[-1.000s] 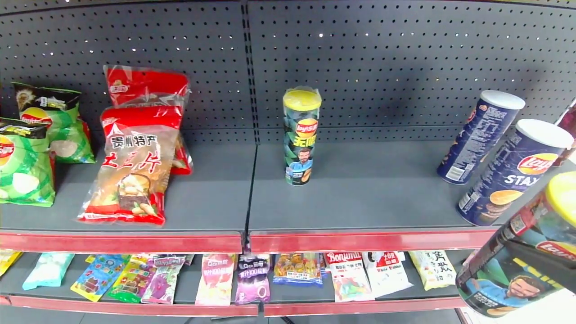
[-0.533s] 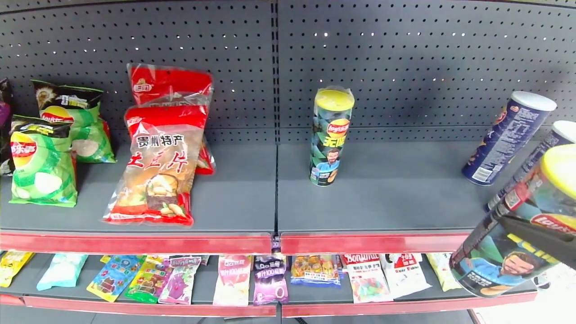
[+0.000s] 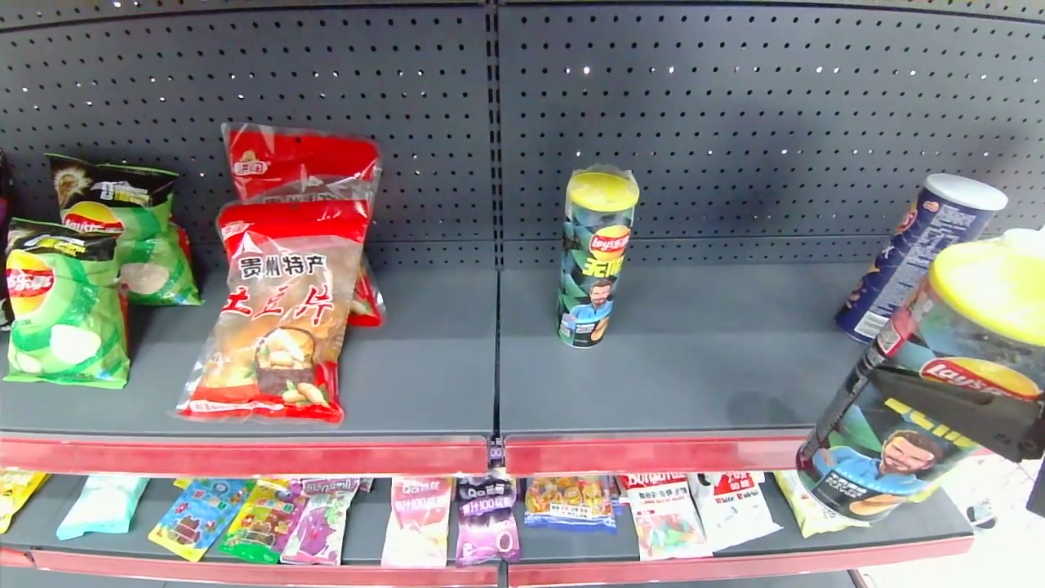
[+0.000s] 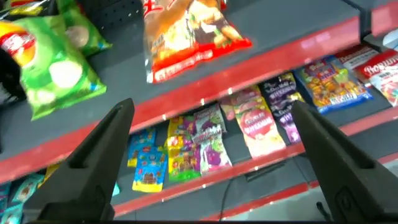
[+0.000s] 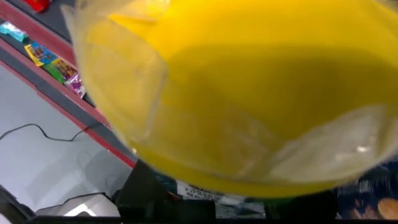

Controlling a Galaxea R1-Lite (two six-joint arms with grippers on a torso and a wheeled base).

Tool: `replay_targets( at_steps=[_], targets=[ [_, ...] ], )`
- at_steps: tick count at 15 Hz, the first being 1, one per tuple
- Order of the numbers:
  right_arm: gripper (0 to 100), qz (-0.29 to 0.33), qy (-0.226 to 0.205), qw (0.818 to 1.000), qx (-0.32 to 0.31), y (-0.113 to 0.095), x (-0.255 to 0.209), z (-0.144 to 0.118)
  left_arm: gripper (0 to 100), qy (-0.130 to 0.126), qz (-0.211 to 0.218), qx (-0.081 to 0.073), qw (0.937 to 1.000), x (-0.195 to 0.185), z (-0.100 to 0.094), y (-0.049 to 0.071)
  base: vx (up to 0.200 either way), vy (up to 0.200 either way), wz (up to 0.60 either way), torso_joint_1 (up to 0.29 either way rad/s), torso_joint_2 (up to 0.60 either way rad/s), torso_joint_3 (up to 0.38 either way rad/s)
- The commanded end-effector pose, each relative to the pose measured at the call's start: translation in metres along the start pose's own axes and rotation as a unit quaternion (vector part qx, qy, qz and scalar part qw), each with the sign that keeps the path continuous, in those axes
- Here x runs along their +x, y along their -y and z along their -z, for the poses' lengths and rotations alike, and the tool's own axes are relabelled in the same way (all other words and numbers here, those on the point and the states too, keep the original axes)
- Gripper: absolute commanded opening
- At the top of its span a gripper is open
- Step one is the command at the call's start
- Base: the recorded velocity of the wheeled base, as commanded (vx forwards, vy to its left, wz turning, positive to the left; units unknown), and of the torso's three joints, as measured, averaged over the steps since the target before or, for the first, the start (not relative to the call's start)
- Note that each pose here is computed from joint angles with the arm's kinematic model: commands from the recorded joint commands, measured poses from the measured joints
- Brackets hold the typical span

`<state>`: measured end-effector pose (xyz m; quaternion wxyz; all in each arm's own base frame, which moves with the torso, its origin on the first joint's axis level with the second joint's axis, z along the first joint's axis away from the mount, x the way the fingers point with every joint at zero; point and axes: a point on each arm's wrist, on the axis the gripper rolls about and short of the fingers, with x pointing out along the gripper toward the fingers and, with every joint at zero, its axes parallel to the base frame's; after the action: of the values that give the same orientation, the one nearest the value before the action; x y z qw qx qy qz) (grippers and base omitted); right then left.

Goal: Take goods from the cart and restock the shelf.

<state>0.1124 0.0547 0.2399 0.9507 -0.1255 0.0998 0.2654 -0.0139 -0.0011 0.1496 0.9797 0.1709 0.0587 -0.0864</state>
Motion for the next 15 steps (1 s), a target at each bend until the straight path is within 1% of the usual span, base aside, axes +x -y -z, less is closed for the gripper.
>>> replay_targets(
  at_steps=[1, 4, 6, 7, 8, 9, 10, 11, 12, 13, 14, 15],
  targets=[
    [0, -0.001, -0.005, 1.000, 0.000, 0.000, 0.003, 0.001, 100, -0.002, 0.002, 0.000, 1.0000, 0.001, 0.000, 0.000, 0.000, 0.000, 0.00, 0.000, 0.00, 0.000],
    [0, -0.001, -0.008, 1.000, 0.000, 0.001, 0.006, -0.001, 100, -0.003, 0.003, -0.001, 1.0000, 0.001, 0.000, 0.000, 0.000, 0.000, 0.00, 0.000, 0.00, 0.000],
    [0, -0.003, 0.000, 1.000, 0.000, 0.002, 0.011, -0.009, 100, -0.011, 0.016, 0.006, 0.9998, 0.007, -0.013, -0.005, 0.000, 0.000, 0.00, 0.000, 0.00, 0.000],
    [0, -0.001, 0.008, 1.000, 0.000, 0.003, 0.017, -0.012, 100, -0.009, 0.043, 0.008, 0.9990, 0.015, -0.027, -0.010, 0.000, 0.000, 0.00, 0.000, 0.00, 0.000],
    [0, 0.000, 0.015, 1.000, -0.001, 0.004, 0.020, -0.014, 100, -0.009, 0.049, 0.010, 0.9987, 0.020, -0.035, -0.013, 0.000, 0.000, 0.00, 0.000, 0.00, 0.000],
    [0, 0.002, 0.034, 0.999, 0.001, 0.005, 0.034, -0.017, 100, -0.006, 0.068, 0.012, 0.9976, 0.047, -0.062, -0.023, 0.000, 0.000, 0.00, 0.000, 0.00, 0.000],
    [0, 0.000, 0.037, 0.999, 0.005, 0.005, 0.042, -0.017, 100, 0.000, 0.114, 0.012, 0.9935, 0.070, -0.079, -0.026, 0.000, 0.000, 0.00, 0.000, 0.00, 0.000],
    [0, -0.006, 0.037, 0.999, 0.008, 0.005, 0.046, -0.017, 100, 0.005, 0.157, 0.007, 0.9875, 0.093, -0.095, -0.025, 0.000, 0.000, 0.00, 0.000, 0.00, 0.000],
    [0, -0.007, 0.035, 0.999, 0.010, 0.005, 0.047, -0.017, 100, 0.012, 0.180, 0.003, 0.9836, 0.105, -0.105, -0.022, 0.000, 0.000, 0.00, 0.000, 0.00, 0.000],
    [0, -0.008, 0.034, 0.999, 0.012, 0.004, 0.048, -0.017, 100, 0.023, 0.237, -0.005, 0.9713, 0.142, -0.131, -0.009, 0.000, 0.000, 0.00, 0.000, 0.00, 0.000],
    [0, -0.008, 0.032, 0.999, 0.014, 0.005, 0.049, -0.016, 100, 0.025, 0.268, -0.013, 0.9630, 0.164, -0.148, 0.002, 0.000, 0.000, 0.00, 0.000, 0.00, 0.000],
    [0, -0.007, 0.034, 0.999, 0.016, 0.005, 0.048, -0.017, 100, 0.027, 0.307, -0.024, 0.9512, 0.179, -0.160, 0.014, 0.000, 0.000, 0.00, 0.000, 0.00, 0.000]
  ],
)
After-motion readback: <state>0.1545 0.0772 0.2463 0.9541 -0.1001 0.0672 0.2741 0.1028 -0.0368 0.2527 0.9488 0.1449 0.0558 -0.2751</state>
